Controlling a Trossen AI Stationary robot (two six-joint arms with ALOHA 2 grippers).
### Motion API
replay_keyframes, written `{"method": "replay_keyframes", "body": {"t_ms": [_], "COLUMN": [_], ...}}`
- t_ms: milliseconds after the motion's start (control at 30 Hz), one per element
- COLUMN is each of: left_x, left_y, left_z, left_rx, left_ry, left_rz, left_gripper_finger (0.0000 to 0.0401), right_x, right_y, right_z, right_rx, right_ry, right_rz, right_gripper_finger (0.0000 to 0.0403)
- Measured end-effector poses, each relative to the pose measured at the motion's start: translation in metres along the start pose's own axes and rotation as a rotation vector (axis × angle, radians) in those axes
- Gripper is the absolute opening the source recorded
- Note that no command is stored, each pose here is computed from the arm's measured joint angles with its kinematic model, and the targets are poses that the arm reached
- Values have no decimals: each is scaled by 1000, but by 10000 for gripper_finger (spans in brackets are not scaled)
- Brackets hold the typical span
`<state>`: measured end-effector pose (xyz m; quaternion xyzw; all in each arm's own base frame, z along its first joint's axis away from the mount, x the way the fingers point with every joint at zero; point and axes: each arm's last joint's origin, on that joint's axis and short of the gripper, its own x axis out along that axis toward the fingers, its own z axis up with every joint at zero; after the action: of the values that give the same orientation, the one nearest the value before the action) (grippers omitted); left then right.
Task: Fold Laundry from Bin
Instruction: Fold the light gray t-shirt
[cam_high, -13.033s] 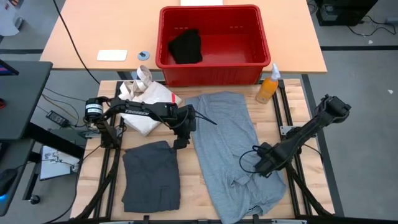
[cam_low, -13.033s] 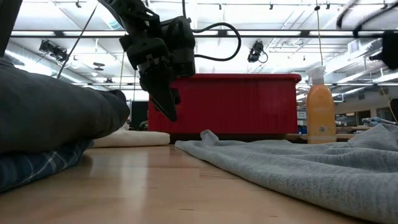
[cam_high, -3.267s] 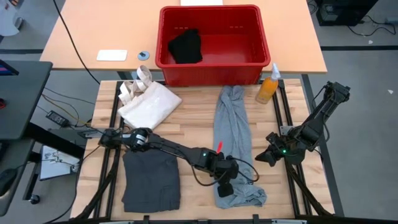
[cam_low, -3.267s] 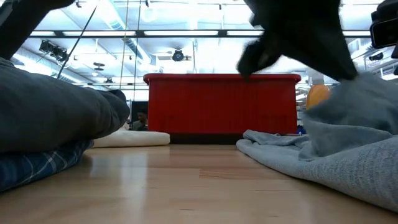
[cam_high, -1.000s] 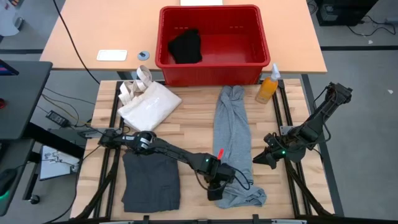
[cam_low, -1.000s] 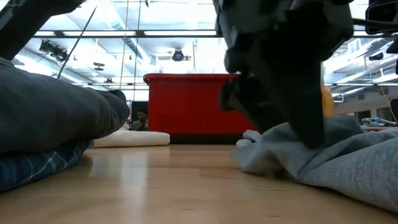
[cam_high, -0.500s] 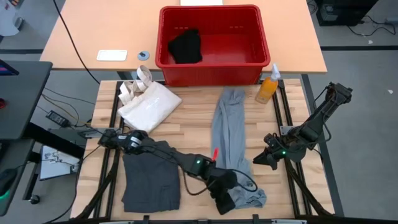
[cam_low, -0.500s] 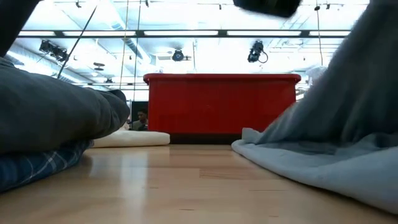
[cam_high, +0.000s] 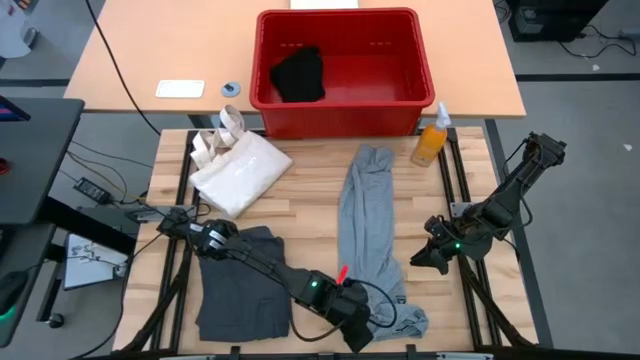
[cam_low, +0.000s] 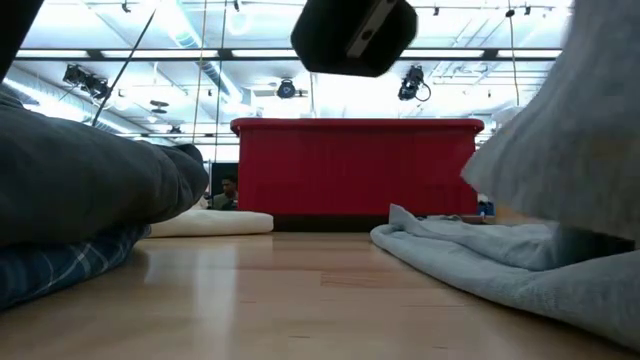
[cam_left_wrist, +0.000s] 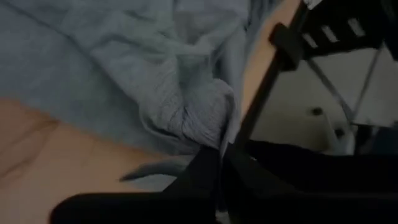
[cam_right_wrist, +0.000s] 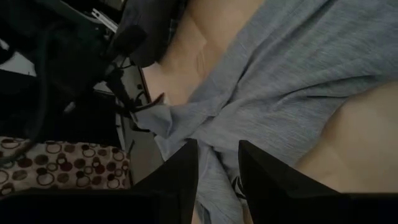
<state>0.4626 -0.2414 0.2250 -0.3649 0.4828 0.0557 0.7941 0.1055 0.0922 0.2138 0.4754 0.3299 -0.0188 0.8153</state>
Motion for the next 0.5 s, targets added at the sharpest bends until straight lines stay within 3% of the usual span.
{"method": "replay_keyframes", "body": {"t_ms": [167, 333, 500], "left_x": [-2, -7, -29], "left_y": [3, -1, -5], "left_z": [3, 1, 4], "left_rx": [14, 11, 33], "left_ry": [-1, 96, 66], "left_rz": [19, -43, -51], "left_gripper_finger": [107, 209, 256], "right_x": [0, 0, 0], "right_y": [0, -3, -2], "right_z": [0, 1, 4], "right_rx": [15, 28, 65], "right_ry": [-3, -20, 3], "right_rz": [-2, -31, -60], "right_gripper_finger": [123, 122, 117]}}
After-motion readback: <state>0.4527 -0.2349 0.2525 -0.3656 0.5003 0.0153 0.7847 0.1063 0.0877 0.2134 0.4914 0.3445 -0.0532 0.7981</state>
